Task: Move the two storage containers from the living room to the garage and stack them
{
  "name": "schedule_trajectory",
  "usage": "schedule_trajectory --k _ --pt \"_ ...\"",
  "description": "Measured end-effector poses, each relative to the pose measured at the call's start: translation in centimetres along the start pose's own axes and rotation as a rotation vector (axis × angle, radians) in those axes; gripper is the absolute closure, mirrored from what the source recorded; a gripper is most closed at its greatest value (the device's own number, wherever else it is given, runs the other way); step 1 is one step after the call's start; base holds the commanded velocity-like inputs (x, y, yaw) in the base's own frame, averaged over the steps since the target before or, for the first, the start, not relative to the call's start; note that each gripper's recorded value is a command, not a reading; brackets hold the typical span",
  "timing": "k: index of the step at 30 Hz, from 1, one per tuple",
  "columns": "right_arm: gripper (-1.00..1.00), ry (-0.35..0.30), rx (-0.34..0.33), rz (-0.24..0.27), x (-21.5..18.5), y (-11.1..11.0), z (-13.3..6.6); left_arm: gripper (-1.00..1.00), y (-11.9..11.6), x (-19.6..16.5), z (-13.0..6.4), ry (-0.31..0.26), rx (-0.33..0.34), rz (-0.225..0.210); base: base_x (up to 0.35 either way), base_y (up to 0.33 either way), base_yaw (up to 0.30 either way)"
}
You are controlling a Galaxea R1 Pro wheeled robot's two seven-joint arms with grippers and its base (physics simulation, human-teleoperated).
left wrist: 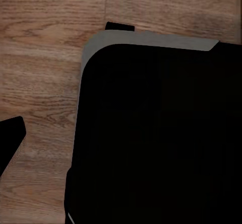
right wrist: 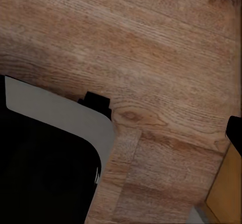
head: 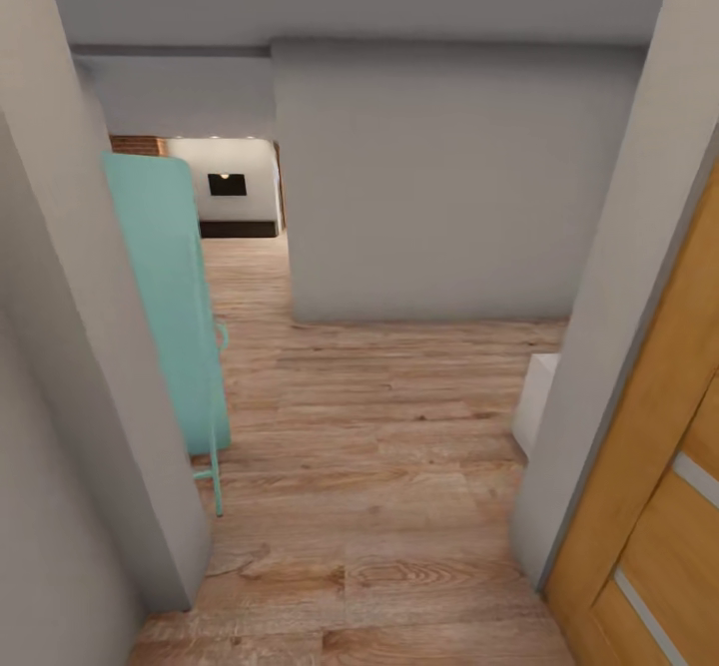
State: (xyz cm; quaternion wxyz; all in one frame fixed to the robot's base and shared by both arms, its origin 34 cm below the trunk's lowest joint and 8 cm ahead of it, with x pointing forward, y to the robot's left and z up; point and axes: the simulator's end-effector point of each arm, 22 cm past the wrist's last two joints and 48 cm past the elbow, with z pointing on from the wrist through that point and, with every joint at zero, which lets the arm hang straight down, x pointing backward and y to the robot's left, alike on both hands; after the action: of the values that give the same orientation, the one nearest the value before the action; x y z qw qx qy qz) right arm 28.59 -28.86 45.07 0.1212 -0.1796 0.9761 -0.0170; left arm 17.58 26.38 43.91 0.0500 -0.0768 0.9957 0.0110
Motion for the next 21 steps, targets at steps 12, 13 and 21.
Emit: schedule_trajectory --k 12,13,21 --pt "-1.00 -0.004 0.000 0.000 -0.10 0.03 0.00 -1.00 0.02 0.01 0.00 0.001 0.000 0.001 0.324 0.000 0.000" --pt "-1.00 -0.005 0.000 0.000 -0.11 0.03 0.00 -1.00 -0.01 0.03 0.00 0.001 0.000 0.001 0.324 0.000 0.000" --pt "-1.00 -0.006 0.000 0.000 -0.13 0.00 0.00 -1.00 0.00 0.04 0.00 0.001 0.000 0.000 0.324 0.000 0.000"
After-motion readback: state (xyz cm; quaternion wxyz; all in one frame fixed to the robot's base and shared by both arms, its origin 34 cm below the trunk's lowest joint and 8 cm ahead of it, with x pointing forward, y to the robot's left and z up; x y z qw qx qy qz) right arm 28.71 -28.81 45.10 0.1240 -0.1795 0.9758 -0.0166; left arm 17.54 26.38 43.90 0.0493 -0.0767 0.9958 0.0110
